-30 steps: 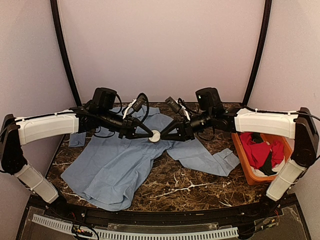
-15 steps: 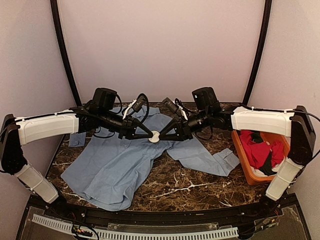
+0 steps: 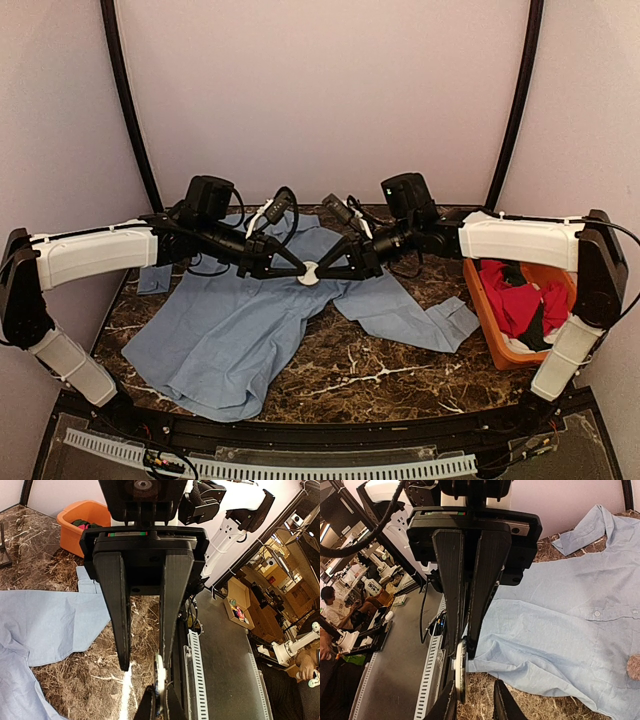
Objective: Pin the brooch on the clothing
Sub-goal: Pass from the left arm to the right
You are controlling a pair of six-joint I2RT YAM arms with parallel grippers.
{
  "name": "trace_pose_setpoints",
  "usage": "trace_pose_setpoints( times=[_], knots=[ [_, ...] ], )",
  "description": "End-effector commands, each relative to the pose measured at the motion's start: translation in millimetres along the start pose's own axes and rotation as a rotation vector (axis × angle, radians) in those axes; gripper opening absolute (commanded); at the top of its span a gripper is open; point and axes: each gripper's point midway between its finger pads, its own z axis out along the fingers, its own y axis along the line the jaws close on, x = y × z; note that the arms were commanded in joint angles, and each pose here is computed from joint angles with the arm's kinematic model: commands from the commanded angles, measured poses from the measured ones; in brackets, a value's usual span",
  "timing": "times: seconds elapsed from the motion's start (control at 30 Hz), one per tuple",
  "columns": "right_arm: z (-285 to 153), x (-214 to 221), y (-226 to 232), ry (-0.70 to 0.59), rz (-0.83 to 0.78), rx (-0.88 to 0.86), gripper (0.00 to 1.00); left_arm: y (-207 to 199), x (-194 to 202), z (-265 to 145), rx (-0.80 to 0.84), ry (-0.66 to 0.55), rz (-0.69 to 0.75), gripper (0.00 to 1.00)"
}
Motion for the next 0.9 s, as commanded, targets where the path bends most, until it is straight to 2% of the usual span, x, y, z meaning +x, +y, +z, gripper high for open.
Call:
trace_pose_setpoints(
  times=[0.0, 0.13, 0.27, 0.33, 0.57, 0.7, 0.87],
  knots=[
    [3.2, -7.6, -0.3, -0.008, -0.012, -0.006, 0.24, -9.6, -4.9, 2.2, 0.037, -0.002, 0.018, 0.01],
    [4.6, -7.8, 1.5, -0.008, -0.016, -0.014, 0.22, -9.3, -4.3, 2.6, 0.037, 0.000, 0.016, 0.01],
    [5.8, -4.8, 3.3, 0.000, -0.014, -0.029, 0.05, -8.8, -4.4, 2.2, 0.030, -0.001, 0.019, 0.01],
    [6.3, -2.8, 2.3, 0.003, -0.011, -0.029, 0.02, -8.9, -4.8, 2.0, 0.029, -0.002, 0.020, 0.01],
    [9.4, -1.6, 0.9, 0.008, 0.002, -0.029, 0.09, -9.3, -4.2, 3.3, 0.036, 0.002, 0.016, 0.01],
    [10.2, -3.2, 1.5, 0.007, -0.002, -0.031, 0.17, -8.8, -4.1, 3.0, 0.033, 0.002, 0.017, 0.01],
    [10.4, -1.5, 2.1, 0.011, -0.001, -0.040, 0.10, -8.5, -3.2, 2.6, 0.029, 0.004, 0.019, 0.01]
  ],
)
